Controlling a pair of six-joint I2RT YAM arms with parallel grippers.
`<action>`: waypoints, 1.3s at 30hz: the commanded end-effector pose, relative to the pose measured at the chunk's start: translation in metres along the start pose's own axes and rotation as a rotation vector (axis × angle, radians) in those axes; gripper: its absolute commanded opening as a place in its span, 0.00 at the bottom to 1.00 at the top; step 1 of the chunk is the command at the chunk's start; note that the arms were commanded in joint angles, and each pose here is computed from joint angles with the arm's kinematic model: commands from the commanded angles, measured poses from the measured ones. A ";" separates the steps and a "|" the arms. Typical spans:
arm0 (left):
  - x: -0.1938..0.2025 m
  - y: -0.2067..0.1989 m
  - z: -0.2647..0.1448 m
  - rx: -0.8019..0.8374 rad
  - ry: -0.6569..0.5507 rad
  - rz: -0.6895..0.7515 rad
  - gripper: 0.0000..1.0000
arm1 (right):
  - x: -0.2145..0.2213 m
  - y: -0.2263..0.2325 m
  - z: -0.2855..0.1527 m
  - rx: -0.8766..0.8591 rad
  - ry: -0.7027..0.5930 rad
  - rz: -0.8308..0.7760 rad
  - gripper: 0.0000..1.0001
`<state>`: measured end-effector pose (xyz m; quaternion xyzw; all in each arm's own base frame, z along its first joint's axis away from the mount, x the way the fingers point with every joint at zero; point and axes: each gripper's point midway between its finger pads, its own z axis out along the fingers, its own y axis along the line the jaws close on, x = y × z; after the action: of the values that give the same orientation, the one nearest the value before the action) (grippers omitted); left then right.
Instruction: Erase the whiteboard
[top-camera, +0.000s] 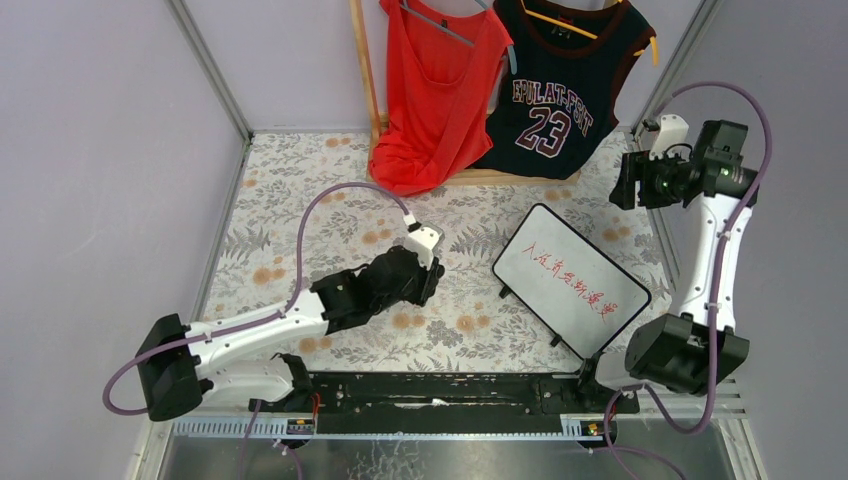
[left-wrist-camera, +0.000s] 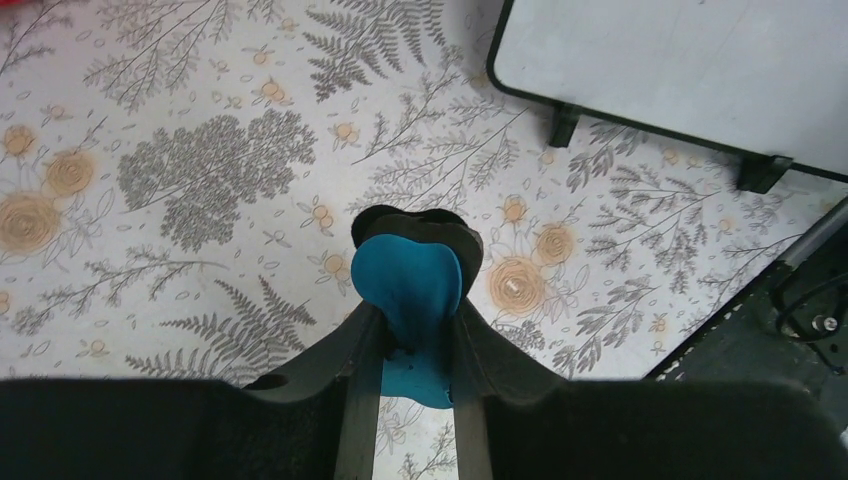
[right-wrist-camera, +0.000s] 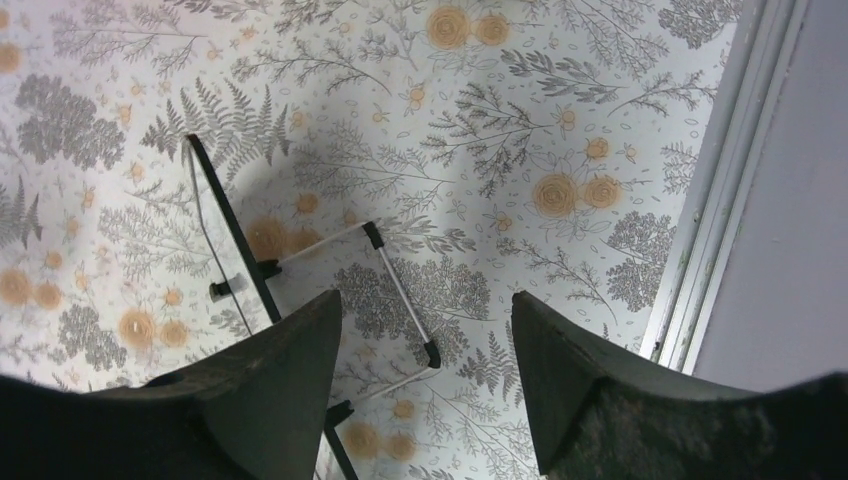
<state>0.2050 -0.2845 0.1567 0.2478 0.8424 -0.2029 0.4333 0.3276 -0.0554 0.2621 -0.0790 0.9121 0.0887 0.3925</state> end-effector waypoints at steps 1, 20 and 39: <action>-0.025 -0.015 0.003 0.083 -0.115 -0.005 0.00 | 0.005 0.020 -0.023 -0.113 0.092 -0.101 0.68; -0.044 -0.067 0.045 0.279 -0.156 0.006 0.00 | 0.085 0.033 -0.056 -0.218 0.368 -0.376 0.56; -0.039 -0.077 0.071 0.301 -0.166 -0.013 0.00 | 0.103 0.044 -0.028 -0.374 0.408 -0.288 0.44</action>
<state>0.2149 -0.3795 0.1369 0.2963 0.7912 -0.3223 0.4270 0.2233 -0.0344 0.2036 -0.2956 0.9251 0.1615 0.1751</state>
